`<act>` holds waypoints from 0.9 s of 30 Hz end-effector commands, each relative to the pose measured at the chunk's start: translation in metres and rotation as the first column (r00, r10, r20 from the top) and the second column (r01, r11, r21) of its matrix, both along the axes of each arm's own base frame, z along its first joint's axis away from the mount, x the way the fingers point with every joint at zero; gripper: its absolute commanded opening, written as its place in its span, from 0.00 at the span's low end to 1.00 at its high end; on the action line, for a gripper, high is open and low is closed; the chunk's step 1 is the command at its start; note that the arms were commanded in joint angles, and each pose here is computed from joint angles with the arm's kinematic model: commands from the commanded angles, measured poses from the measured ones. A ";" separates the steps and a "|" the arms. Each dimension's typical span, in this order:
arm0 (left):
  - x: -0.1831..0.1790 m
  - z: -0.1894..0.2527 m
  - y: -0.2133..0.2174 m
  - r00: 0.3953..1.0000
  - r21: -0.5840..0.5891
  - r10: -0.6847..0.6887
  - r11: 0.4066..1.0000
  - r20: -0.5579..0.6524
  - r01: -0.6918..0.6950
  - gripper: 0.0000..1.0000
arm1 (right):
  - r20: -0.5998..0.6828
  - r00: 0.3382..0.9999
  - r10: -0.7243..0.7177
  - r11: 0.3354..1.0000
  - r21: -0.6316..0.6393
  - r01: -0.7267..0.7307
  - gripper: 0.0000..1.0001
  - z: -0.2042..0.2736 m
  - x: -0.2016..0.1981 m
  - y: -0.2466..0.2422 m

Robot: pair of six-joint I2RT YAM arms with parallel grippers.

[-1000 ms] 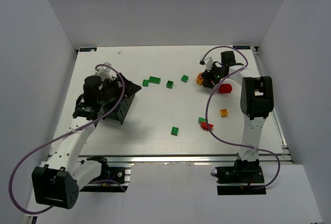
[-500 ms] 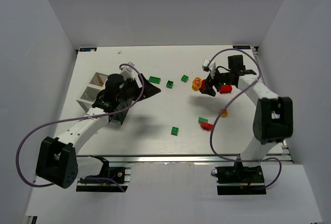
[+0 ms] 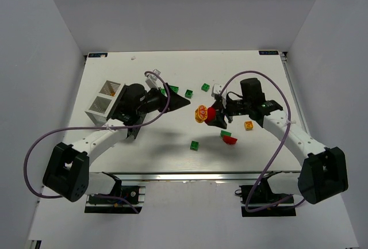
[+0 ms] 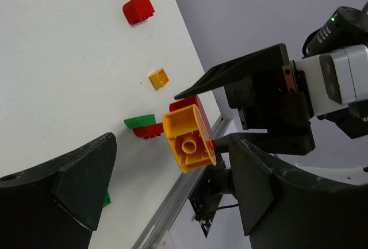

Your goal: Sort the legos into containers by color

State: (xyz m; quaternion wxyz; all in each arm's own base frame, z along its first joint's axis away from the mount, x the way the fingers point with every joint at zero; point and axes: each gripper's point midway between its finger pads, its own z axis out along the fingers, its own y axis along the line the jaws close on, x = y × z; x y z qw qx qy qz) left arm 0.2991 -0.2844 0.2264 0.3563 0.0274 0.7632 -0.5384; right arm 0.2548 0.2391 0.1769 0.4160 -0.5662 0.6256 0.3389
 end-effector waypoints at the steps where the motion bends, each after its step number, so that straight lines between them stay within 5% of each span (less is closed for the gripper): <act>1: -0.017 0.018 -0.005 0.998 -0.055 -0.053 0.997 0.039 0.055 0.88 | 0.043 0.999 -0.012 0.999 0.035 0.010 0.00 0.017 0.001 0.005; 15: -0.034 0.001 -0.024 0.998 -0.028 -0.068 0.997 -0.016 0.067 0.88 | 0.123 0.990 0.067 0.997 0.038 -0.072 0.00 0.035 -0.005 0.039; 27: -0.037 -0.006 -0.027 0.995 -0.020 -0.082 0.997 -0.055 0.081 0.74 | 0.162 0.984 0.069 0.996 0.044 -0.077 0.00 0.042 -0.002 0.043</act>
